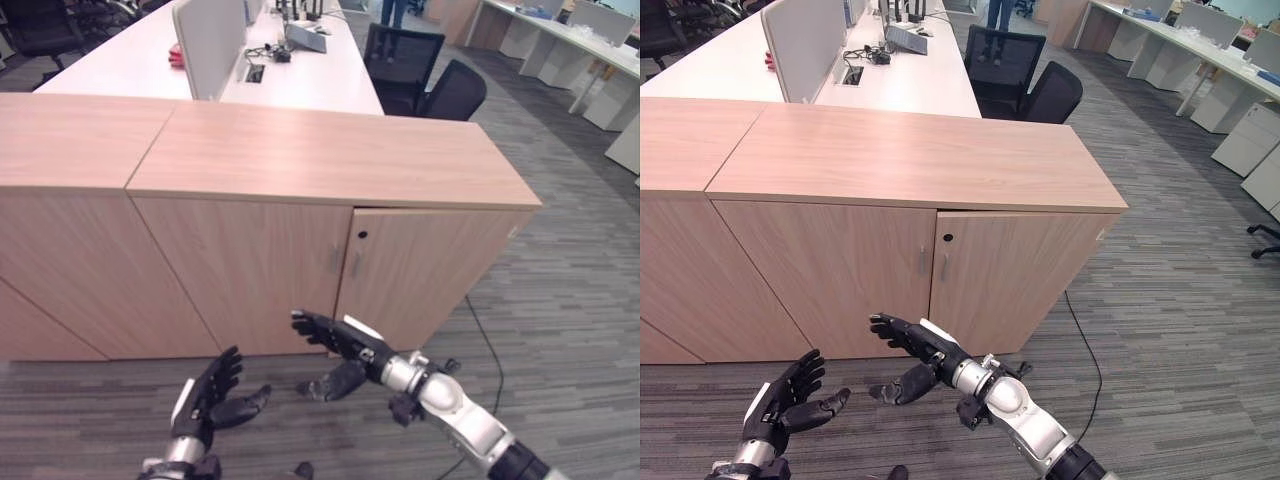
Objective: Put the empty folder in the office cabinet
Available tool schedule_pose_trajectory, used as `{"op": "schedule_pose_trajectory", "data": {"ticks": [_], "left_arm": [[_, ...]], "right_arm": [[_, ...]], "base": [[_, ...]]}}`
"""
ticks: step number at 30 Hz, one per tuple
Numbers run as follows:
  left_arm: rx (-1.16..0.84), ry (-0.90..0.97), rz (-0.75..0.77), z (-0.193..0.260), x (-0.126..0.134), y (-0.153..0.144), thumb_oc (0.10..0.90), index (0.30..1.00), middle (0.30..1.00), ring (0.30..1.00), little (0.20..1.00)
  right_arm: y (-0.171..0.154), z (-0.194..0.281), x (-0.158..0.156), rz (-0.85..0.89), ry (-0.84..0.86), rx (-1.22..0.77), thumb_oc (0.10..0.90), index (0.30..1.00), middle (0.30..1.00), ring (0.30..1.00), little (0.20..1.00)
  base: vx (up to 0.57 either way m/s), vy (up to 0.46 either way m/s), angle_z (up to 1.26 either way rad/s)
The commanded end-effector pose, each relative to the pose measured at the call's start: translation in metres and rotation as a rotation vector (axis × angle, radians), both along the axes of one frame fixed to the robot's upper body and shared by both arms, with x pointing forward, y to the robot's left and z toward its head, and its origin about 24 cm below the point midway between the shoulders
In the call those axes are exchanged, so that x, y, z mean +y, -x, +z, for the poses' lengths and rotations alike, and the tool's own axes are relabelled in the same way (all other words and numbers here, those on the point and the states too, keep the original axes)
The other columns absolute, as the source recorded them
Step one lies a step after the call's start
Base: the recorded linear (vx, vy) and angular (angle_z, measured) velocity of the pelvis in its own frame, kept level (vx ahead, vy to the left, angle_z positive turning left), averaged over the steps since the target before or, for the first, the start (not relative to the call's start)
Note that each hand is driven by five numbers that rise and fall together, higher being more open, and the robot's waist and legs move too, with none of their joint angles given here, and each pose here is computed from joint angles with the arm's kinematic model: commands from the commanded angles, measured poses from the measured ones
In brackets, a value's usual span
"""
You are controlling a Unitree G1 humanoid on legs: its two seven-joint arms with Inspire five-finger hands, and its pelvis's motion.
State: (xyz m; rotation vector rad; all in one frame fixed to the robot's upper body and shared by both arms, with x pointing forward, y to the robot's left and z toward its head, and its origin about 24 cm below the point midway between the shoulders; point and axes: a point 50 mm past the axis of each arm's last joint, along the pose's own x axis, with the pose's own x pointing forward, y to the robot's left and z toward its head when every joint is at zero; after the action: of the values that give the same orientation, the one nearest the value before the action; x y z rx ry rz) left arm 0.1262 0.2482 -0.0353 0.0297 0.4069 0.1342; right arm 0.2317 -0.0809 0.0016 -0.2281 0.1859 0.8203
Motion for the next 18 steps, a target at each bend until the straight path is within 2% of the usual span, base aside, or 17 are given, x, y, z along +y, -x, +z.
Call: {"op": "schedule_pose_trajectory", "data": {"ticks": [1, 2, 5, 6, 7, 8, 9, 10, 11, 12, 13, 14, 15, 16, 17, 18], "left_arm": [[-0.175, -0.053, -0.013, 0.024, 0.005, -0.021, 0.8, 0.9, 0.9, 0.9, 0.9], [-0.175, -0.053, -0.013, 0.024, 0.005, -0.021, 0.8, 0.9, 0.9, 0.9, 0.9], [-0.147, -0.064, 0.012, 0.017, 0.005, -0.019, 0.8, 0.9, 0.9, 0.9, 0.9], [-0.121, -0.058, 0.009, 0.011, 0.005, -0.02, 0.8, 0.9, 0.9, 0.9, 0.9], [-0.121, -0.058, 0.009, 0.011, 0.005, -0.02, 0.8, 0.9, 0.9, 0.9, 0.9], [-0.052, -0.018, -0.003, -0.004, 0.003, -0.02, 0.8, 0.9, 0.9, 0.9, 0.9], [-0.054, -0.019, -0.005, -0.004, 0.003, -0.021, 0.8, 0.9, 0.9, 0.9, 0.9], [0.075, -0.009, 0.007, -0.029, 0.003, -0.021, 0.8, 0.9, 0.9, 0.9, 0.9], [0.127, -0.006, 0.024, -0.039, 0.004, -0.019, 0.8, 0.9, 0.9, 0.9, 0.9], [0.125, -0.006, 0.022, -0.039, 0.004, -0.02, 0.8, 0.9, 0.9, 0.9, 0.9], [0.314, -0.031, 0.049, -0.069, 0.005, -0.006, 0.8, 0.9, 0.9, 0.9, 0.9], [0.417, -0.039, 0.073, -0.084, 0.006, 0.007, 0.8, 0.9, 0.9, 0.9, 0.9], [0.415, -0.039, 0.073, -0.084, 0.005, 0.006, 0.8, 0.9, 0.9, 0.9, 0.9], [0.663, -0.053, 0.133, -0.115, 0.002, 0.046, 0.8, 0.9, 0.9, 0.9, 0.9], [0.662, -0.053, 0.132, -0.115, 0.001, 0.045, 0.8, 0.9, 0.9, 0.9, 0.9], [0.834, -0.035, 0.178, -0.129, -0.004, 0.085, 0.8, 0.9, 0.9, 0.9, 0.9]], "right_arm": [[-0.015, -0.005, -0.01, -0.055, 0.185, -0.159, 0.8, 0.9, 0.9, 0.9, 0.9], [-0.015, -0.005, -0.01, -0.055, 0.185, -0.16, 0.8, 0.9, 0.9, 0.9, 0.9], [0.006, -0.063, -0.034, -0.192, 0.338, 0.038, 0.8, 0.9, 0.9, 0.9, 0.9], [0.03, -0.1, -0.051, -0.343, 0.351, 0.252, 0.8, 0.9, 0.9, 0.9, 0.9], [0.029, -0.1, -0.05, -0.343, 0.351, 0.252, 0.8, 0.9, 0.9, 0.9, 0.9], [0.062, -0.137, -0.073, -0.565, 0.365, 0.532, 0.8, 0.9, 0.9, 0.9, 0.9], [0.061, -0.137, -0.073, -0.567, 0.363, 0.53, 0.8, 0.9, 0.9, 0.9, 0.9], [0.099, -0.16, -0.098, -0.764, 0.43, 0.766, 0.8, 0.9, 0.9, 0.9, 0.9], [0.113, -0.165, -0.109, -0.85, 0.453, 0.841, 0.8, 0.9, 0.9, 0.9, 0.9], [0.112, -0.165, -0.109, -0.851, 0.452, 0.84, 0.8, 0.9, 0.9, 0.9, 0.9], [0.148, -0.173, -0.124, -0.916, 0.55, 0.984, 0.8, 0.9, 0.9, 0.9, 0.9], [0.151, -0.173, -0.126, -0.94, 0.547, 1.002, 0.8, 0.9, 0.9, 0.9, 0.9], [0.151, -0.173, -0.126, -0.941, 0.547, 1.001, 0.8, 0.9, 0.9, 0.9, 0.9], [0.146, -0.172, -0.121, -0.943, 0.487, 0.971, 0.8, 0.9, 0.9, 0.9, 0.9], [0.145, -0.172, -0.121, -0.944, 0.487, 0.97, 0.8, 0.9, 0.9, 0.9, 0.9], [0.153, -0.174, -0.115, -0.89, 0.486, 0.96, 0.8, 0.9, 0.9, 0.9, 0.9]], "base": [[0.0, 0.0, 0.0], [0.0, 0.0, 0.0], [0.0, 0.006, -0.03], [0.0, 0.011, -0.07], [-0.01, 0.024, -0.11], [-0.01, 0.017, -0.11], [0.0, 0.031, -0.02], [0.0, 0.0, 0.0], [0.0, 0.0, 0.0], [0.04, 0.02, -0.18], [0.05, 0.024, -0.25], [0.05, 0.024, -0.19], [0.04, 0.037, -0.07], [0.02, 0.032, -0.03], [0.05, 0.047, -0.08], [0.02, 0.036, -0.09]]}}
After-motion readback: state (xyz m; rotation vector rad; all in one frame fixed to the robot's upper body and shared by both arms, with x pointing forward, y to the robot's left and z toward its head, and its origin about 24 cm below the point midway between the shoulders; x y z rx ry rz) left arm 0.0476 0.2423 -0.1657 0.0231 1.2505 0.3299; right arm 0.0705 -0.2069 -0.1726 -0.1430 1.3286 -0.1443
